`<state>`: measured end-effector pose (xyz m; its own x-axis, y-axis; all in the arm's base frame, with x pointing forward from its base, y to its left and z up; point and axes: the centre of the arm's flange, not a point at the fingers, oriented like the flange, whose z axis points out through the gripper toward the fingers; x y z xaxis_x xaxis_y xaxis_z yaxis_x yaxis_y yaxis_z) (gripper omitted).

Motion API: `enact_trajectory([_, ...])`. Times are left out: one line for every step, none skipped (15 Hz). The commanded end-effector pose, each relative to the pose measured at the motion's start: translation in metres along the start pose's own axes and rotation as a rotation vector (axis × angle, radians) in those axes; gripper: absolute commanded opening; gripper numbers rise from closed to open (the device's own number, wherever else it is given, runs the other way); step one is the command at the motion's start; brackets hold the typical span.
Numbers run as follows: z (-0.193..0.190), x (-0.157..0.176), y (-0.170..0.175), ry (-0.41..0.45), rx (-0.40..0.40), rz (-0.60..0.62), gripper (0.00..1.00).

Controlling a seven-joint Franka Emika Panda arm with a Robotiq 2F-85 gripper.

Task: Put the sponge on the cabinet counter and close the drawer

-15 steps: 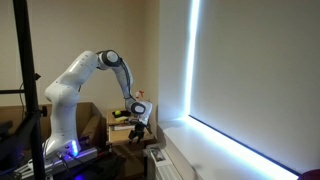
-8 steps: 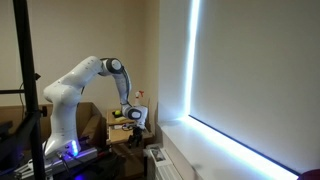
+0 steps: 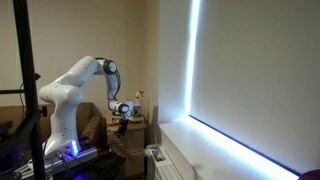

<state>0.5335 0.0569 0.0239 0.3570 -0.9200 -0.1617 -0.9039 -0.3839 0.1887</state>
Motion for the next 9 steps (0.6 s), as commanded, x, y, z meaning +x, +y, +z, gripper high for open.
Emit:
enact_trajectory([-0.03,-0.014,-0.013,0.053,-0.068,-0.063,1.0])
enact_trajectory([-0.038,-0.004,-0.001,0.096,-0.131,-0.02,1.0])
enact_trajectory([-0.045,0.009,0.012,0.136,-0.157,-0.005,1.0])
enact_trajectory([-0.057,0.027,0.03,0.165,-0.199,0.052,1.0])
enact_trajectory([-0.067,0.041,0.046,0.184,-0.242,0.092,1.0])
enact_trajectory([-0.077,0.054,0.063,0.188,-0.273,0.108,1.0])
enact_trajectory([-0.086,0.063,0.078,0.178,-0.299,0.11,1.0])
enact_trajectory([-0.06,0.059,0.045,0.186,-0.26,0.096,1.0])
enact_trajectory([-0.069,0.069,0.058,0.185,-0.28,0.114,1.0])
